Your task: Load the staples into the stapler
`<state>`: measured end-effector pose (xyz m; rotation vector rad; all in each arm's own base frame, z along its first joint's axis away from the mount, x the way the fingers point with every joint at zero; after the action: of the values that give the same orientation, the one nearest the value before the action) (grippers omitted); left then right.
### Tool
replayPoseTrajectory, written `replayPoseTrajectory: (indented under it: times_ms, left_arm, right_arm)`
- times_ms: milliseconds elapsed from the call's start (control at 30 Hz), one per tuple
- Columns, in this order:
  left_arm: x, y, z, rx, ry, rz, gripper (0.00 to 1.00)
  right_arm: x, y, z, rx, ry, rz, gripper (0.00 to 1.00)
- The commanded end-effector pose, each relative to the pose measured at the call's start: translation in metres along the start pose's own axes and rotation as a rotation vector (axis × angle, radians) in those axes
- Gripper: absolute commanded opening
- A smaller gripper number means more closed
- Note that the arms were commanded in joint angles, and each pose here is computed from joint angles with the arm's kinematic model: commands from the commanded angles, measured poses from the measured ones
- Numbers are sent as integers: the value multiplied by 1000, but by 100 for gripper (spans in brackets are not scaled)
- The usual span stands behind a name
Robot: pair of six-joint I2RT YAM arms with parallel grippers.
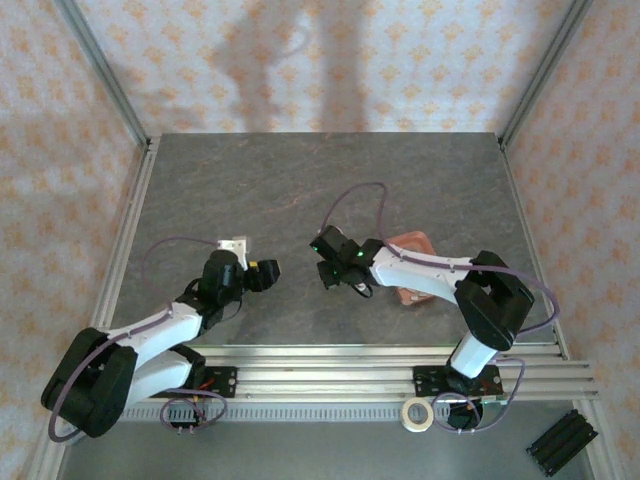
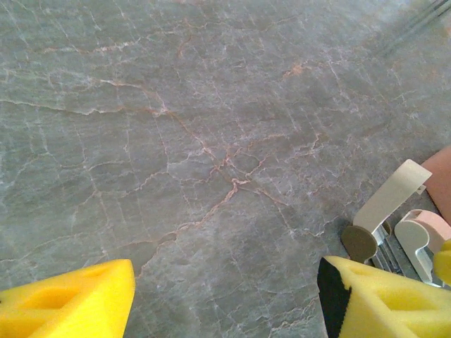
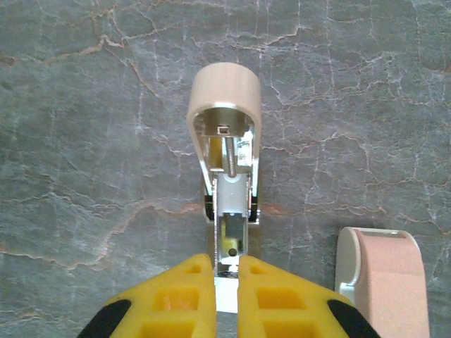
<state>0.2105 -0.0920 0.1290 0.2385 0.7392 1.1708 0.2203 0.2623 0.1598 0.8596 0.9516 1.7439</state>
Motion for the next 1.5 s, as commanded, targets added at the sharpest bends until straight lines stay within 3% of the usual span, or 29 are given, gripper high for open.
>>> replayPoseTrajectory:
  times_ms: [0, 1467]
  left_arm:
    - [1, 6, 7, -32, -34, 33, 70]
    - [5, 2, 0, -12, -54, 53, 70]
  right_arm:
    - [-2, 3, 6, -50, 23, 24, 11]
    - [-6, -30, -10, 45, 21, -9, 11]
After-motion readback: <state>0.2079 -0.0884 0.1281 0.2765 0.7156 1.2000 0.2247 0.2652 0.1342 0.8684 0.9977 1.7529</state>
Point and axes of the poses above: each hand's point on the last joint's axis, 136 mm out from that joint toward the fingers, its own y axis back along the fingers, its own x axis along the line the jaws close on, z = x × y, the point moved 10 cm from there along y, back along the fingers, and after that the axes turned 6 degrees about -y, right-handed, at the moved point
